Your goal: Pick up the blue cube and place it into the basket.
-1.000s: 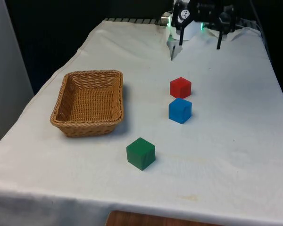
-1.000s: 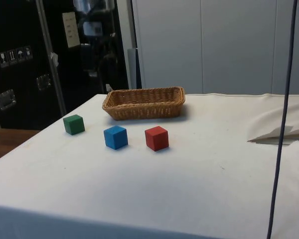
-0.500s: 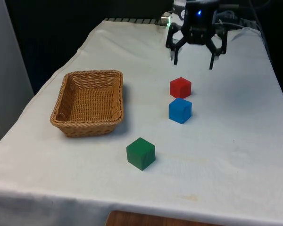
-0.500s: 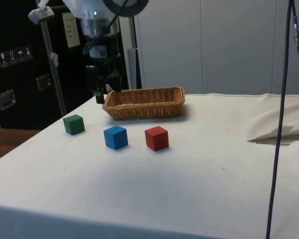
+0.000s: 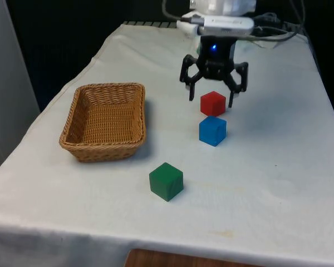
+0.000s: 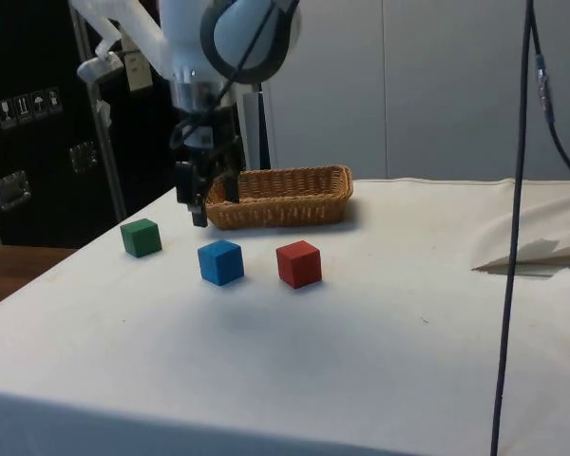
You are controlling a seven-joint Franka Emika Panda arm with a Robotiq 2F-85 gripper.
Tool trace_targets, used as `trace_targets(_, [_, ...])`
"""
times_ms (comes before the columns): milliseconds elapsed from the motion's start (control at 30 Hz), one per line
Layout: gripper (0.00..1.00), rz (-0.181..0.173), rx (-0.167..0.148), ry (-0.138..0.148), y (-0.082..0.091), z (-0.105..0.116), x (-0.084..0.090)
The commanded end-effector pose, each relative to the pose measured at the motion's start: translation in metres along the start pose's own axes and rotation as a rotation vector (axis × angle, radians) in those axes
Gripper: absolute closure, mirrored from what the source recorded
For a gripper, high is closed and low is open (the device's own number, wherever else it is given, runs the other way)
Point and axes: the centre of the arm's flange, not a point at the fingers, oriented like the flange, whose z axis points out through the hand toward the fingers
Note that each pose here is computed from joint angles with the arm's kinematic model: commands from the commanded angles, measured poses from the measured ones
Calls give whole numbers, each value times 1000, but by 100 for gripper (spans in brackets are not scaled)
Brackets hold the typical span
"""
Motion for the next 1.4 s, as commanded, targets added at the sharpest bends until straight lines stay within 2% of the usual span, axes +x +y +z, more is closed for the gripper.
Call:
trace_targets(0, [0,4,2,3,2,8,2])
trace_targets(100, [0,11,0,1,4,19,2])
trace_targets(133, [0,8,-2,-3,5,15,2])
trace_targets(200, [0,16,-1,-1,4,26,3])
trace_targets(467, [0,42,5,-17,-2,51,5])
trace_targets(700, [0,63,4,-25,-3,65,8])
trace_targets(767, [0,59,-2,-31,-3,65,8])
trace_targets(800, [0,69,1,-31,-4,70,7])
trace_targets(1033, [0,75,-4,-41,-4,73,6])
trace_targets(1267, [0,80,-8,-37,-7,72,7])
trace_targets(1333, [3,80,-7,-37,-7,72,7])
trace_targets(1367, [11,79,-7,-37,-7,72,7])
